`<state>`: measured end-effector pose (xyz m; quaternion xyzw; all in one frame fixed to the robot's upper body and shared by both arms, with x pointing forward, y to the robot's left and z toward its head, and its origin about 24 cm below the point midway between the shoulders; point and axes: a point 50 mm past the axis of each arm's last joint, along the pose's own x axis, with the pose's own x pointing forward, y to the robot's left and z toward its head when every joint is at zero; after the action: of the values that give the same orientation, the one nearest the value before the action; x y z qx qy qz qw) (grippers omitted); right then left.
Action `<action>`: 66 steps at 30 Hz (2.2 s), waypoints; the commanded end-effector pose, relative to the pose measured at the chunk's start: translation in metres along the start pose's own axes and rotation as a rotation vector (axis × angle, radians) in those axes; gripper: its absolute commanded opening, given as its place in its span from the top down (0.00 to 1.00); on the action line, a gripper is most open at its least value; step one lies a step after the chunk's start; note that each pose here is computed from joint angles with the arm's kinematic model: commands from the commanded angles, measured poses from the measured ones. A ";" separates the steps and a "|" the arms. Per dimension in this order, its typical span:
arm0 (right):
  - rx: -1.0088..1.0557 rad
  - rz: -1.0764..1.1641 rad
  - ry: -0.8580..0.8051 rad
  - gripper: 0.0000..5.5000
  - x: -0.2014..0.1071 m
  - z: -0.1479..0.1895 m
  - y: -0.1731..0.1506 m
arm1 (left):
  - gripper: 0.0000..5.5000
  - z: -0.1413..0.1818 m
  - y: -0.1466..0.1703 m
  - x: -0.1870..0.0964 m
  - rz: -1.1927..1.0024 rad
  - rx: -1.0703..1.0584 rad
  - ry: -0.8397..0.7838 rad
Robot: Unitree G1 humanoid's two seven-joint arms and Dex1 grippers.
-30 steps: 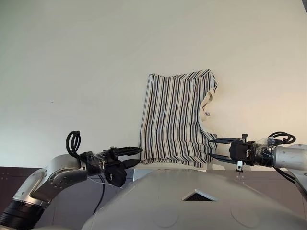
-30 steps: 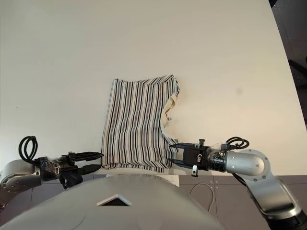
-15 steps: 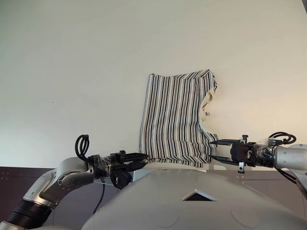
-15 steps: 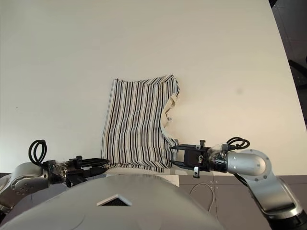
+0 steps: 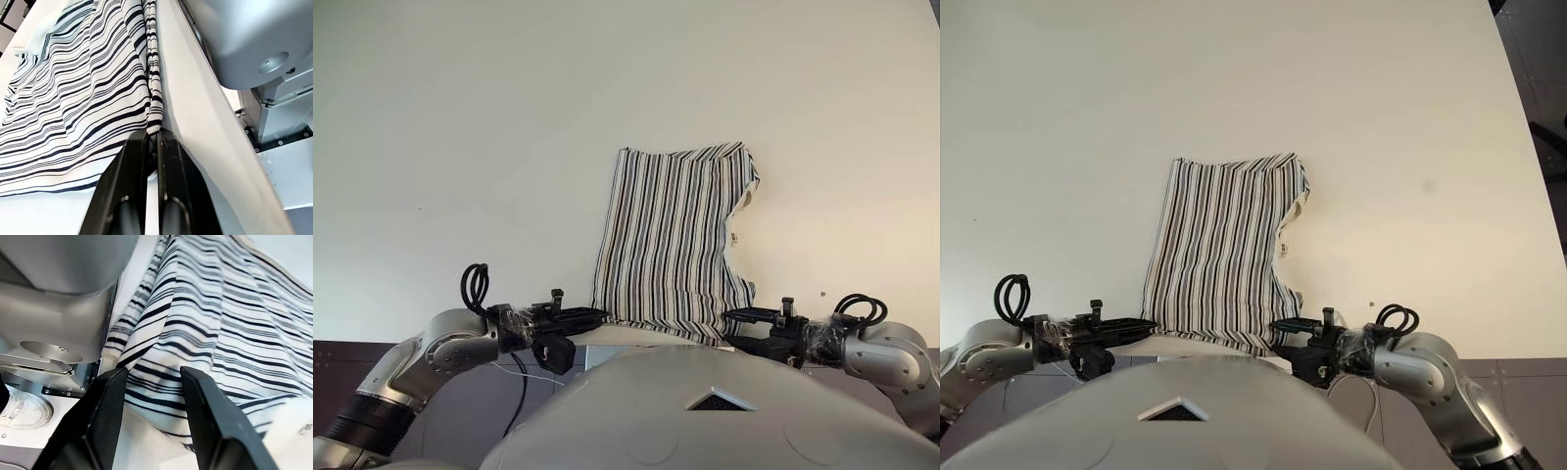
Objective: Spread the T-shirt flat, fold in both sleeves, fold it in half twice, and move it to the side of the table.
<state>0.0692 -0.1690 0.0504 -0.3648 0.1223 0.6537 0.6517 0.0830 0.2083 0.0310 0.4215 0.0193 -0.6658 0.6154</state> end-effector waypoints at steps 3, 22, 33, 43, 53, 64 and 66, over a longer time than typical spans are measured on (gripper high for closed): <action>-0.012 0.036 -0.017 0.64 -0.001 0.004 0.004 | 0.98 -0.008 -0.002 -0.008 -0.073 -0.010 0.043; -0.090 0.056 -0.059 0.64 0.042 0.010 -0.001 | 0.98 -0.010 0.011 -0.015 -0.132 0.033 0.015; -0.161 0.187 -0.118 0.64 0.055 0.015 0.029 | 0.98 -0.014 0.018 -0.016 -0.155 0.045 0.010; -0.117 0.233 -0.167 0.64 0.047 0.022 0.043 | 0.98 -0.016 0.017 -0.017 -0.151 0.043 0.015; -0.114 0.263 -0.227 0.79 0.057 0.032 0.049 | 0.98 -0.017 0.022 -0.016 -0.155 0.055 0.011; -0.076 0.208 -0.246 0.98 0.063 0.031 0.040 | 0.98 -0.014 0.034 -0.014 -0.089 0.013 -0.008; 0.012 0.143 -0.267 0.98 0.056 0.033 0.027 | 0.98 -0.008 0.047 -0.014 -0.011 -0.063 -0.037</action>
<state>0.0940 -0.1299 0.0280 -0.3729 0.0472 0.6426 0.6676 0.1115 0.2205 0.0434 0.4156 0.0379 -0.6943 0.5863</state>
